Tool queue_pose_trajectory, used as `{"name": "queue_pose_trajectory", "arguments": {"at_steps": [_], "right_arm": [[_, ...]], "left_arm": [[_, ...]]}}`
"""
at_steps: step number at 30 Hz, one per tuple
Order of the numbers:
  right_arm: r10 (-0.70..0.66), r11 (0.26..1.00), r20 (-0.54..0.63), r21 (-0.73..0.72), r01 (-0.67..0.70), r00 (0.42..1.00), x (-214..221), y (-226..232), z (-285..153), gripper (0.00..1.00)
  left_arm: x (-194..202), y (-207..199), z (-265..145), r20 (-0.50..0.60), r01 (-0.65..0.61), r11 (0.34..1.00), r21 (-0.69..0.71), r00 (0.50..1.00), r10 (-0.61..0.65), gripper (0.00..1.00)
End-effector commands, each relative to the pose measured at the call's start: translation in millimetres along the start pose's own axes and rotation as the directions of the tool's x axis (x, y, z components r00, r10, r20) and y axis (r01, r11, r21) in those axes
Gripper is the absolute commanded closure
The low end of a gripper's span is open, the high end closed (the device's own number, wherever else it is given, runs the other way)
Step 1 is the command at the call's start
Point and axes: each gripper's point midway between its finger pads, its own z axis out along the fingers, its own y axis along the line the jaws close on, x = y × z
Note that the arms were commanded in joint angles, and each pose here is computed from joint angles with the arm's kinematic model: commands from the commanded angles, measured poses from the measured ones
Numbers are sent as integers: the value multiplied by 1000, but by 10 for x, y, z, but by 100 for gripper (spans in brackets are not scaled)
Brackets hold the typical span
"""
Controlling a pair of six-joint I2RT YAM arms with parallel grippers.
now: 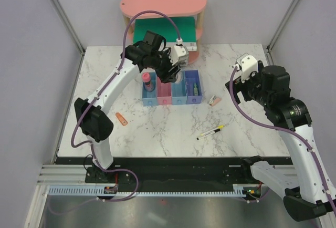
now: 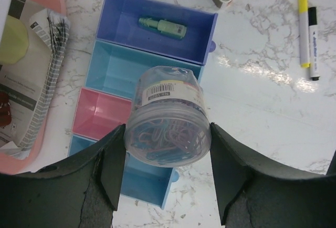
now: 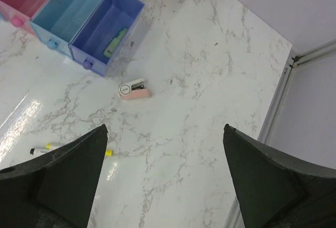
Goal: Sort the stationery into containers
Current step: Place the stationery in the storage box.
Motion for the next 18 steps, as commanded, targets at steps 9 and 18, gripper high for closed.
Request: {"name": "queue_pose_trajectory", "arguments": {"at_steps": [9, 18], "right_arm": [[-40, 999, -11, 13, 40, 999, 59, -26, 10, 2], [-46, 999, -14, 4, 46, 999, 90, -6, 15, 2]], "left_arm": [[301, 458, 540, -188, -165, 983, -82, 971, 147, 98], [331, 532, 856, -217, -192, 979, -73, 961, 173, 98]]}}
